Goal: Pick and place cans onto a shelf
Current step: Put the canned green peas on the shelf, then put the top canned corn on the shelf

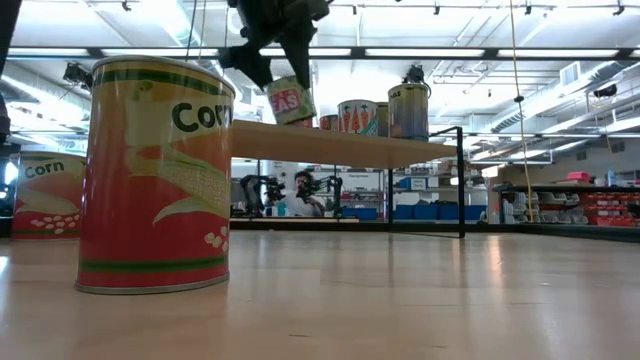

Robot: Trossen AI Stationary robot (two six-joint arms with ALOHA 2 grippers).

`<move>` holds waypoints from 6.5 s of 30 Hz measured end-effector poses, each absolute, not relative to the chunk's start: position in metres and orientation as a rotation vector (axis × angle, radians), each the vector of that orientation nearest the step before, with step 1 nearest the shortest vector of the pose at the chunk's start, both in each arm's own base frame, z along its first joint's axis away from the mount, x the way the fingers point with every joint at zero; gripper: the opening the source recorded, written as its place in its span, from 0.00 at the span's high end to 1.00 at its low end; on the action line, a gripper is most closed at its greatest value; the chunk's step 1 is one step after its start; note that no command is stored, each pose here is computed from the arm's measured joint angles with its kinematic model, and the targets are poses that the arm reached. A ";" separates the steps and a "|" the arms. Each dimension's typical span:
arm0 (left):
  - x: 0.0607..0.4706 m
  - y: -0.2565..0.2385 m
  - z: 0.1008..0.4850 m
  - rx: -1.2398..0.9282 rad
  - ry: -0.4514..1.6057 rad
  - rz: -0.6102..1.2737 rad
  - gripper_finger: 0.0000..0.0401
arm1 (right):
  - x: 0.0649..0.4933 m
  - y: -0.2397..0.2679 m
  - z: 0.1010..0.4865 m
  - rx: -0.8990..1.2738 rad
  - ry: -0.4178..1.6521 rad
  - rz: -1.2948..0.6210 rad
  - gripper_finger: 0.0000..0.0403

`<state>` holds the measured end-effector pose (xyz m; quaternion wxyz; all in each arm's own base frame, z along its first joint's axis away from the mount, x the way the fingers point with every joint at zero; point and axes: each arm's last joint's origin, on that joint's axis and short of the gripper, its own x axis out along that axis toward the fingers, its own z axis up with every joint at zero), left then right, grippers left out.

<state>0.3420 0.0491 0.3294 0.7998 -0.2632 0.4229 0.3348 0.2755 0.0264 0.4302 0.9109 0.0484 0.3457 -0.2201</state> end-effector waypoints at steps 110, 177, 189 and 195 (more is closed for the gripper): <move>0.335 0.044 0.322 -0.611 0.909 0.684 0.69 | 0.275 0.045 0.431 0.265 0.688 -0.400 0.13; 0.160 0.028 0.212 -0.816 1.447 0.924 0.11 | 0.302 0.057 0.397 0.163 0.585 -0.333 0.13; 0.163 0.028 0.199 -0.839 1.407 0.877 0.21 | 0.304 0.048 0.397 0.175 0.603 -0.310 0.13; 0.169 0.020 0.236 -0.901 1.462 0.770 0.23 | 0.304 0.043 0.396 0.166 0.619 -0.299 0.13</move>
